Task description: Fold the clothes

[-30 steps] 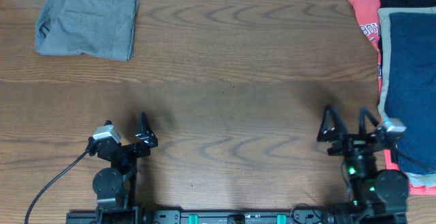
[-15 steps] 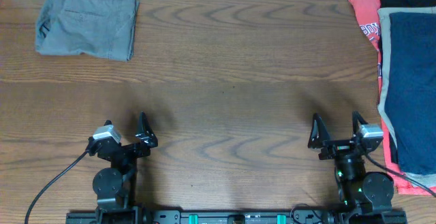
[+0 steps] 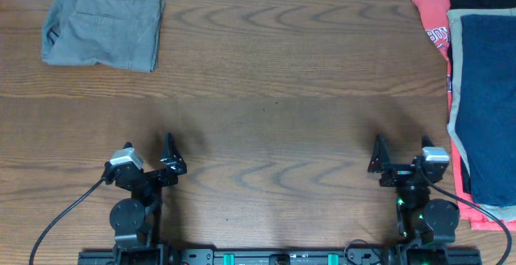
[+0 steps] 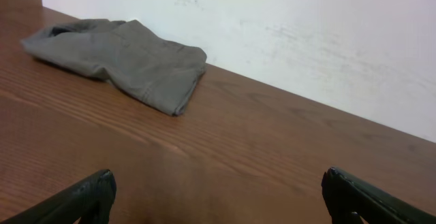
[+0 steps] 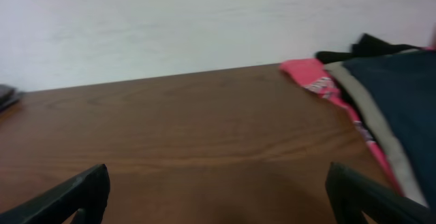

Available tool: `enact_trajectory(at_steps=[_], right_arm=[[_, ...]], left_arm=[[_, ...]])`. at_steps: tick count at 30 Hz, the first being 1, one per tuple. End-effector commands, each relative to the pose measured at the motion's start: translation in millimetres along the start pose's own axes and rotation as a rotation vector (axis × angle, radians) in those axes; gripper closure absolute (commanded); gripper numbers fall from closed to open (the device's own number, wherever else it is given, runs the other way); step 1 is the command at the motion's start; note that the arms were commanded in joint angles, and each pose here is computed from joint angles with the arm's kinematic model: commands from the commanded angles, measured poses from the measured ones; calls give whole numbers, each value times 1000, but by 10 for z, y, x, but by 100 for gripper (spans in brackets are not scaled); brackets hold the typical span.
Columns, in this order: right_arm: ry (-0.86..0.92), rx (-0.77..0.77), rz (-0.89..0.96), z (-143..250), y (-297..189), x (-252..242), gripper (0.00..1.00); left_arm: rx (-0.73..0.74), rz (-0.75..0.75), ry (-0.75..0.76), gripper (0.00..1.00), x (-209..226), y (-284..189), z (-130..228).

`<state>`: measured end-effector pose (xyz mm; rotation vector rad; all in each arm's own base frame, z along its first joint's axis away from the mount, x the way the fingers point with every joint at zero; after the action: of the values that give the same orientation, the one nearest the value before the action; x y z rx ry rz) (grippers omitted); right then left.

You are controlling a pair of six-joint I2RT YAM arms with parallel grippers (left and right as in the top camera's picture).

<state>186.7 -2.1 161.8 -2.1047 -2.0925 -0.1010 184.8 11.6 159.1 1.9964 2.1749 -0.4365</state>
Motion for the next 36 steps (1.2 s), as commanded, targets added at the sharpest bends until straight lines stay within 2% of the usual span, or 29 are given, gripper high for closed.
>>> enact_trajectory(at_steps=[1,36], right_arm=[[-16,-8,52,-6,-5,-86,1],[-26,-22,144,-35,-23,-255,1]], left_arm=[[37,-40,11,2,66,9,117],[37,-40,11,2,66,9,117]])
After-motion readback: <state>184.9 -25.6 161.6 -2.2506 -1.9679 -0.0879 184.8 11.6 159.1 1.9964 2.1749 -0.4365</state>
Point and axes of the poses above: each gripper's point midway between its finger pads, its own y axis out along the fingers, its own x axis along the line the jaws close on, z = x × y, the point moved 6 cm from there along -y, back along the fingers, and after that the axes turned 1 degree about y, right-handed, at the moved point
